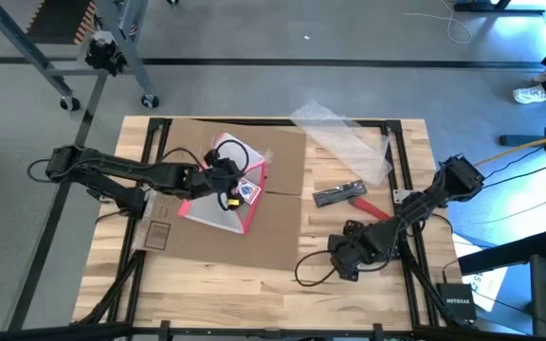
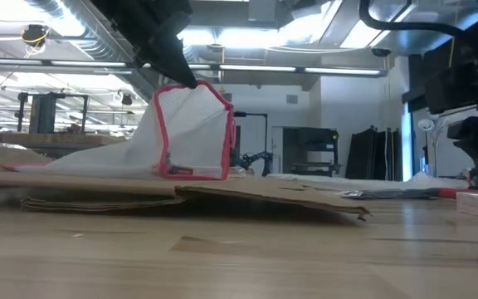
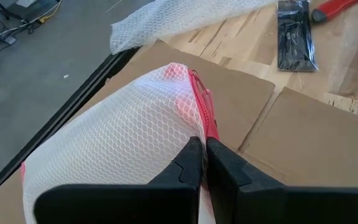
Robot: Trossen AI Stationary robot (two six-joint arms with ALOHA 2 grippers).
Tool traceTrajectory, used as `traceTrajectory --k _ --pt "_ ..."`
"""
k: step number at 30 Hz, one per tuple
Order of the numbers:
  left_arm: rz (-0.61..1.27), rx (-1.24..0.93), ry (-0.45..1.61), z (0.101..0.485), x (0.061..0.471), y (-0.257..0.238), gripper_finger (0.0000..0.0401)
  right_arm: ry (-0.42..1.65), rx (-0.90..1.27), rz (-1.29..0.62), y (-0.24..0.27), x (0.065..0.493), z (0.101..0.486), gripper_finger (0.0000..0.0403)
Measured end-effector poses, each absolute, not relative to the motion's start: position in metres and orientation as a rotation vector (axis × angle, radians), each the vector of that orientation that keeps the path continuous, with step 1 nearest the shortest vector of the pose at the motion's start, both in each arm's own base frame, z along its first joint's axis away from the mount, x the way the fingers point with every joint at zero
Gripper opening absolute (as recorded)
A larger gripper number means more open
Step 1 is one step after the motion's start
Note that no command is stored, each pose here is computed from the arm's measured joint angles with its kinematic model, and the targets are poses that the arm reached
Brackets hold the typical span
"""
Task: Unpack boxes
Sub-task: Put the pink playing cards into the white pouch
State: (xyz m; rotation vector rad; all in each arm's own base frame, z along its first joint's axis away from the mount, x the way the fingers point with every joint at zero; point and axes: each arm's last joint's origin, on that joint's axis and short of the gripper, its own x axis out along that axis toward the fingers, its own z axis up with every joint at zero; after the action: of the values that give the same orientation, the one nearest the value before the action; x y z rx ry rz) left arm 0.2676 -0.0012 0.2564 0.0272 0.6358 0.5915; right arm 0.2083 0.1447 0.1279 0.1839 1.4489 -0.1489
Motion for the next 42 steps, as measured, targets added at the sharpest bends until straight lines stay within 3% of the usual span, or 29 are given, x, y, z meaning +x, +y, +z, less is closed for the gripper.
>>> traceTrajectory --k 7,12,23,37,42 --pt "0.590 0.030 0.633 0.257 0.268 -0.001 0.0008 1.437 0.163 -0.134 0.146 0.210 0.129 0.0292" --pt "0.584 0.048 0.639 0.257 0.268 -0.001 0.0008 1.385 0.093 -0.129 0.149 0.217 0.139 0.0292" --pt "0.584 0.043 0.630 0.257 0.268 -0.001 0.0008 0.878 -0.078 -0.289 0.112 0.292 0.191 0.0292" --pt "0.597 -0.021 0.575 0.260 0.271 -0.001 0.0008 0.407 0.122 -0.294 -0.011 0.388 0.184 0.0311" --pt "0.597 -0.018 0.573 0.260 0.271 -0.001 0.0008 0.464 0.156 -0.201 -0.027 0.424 0.184 0.0350"
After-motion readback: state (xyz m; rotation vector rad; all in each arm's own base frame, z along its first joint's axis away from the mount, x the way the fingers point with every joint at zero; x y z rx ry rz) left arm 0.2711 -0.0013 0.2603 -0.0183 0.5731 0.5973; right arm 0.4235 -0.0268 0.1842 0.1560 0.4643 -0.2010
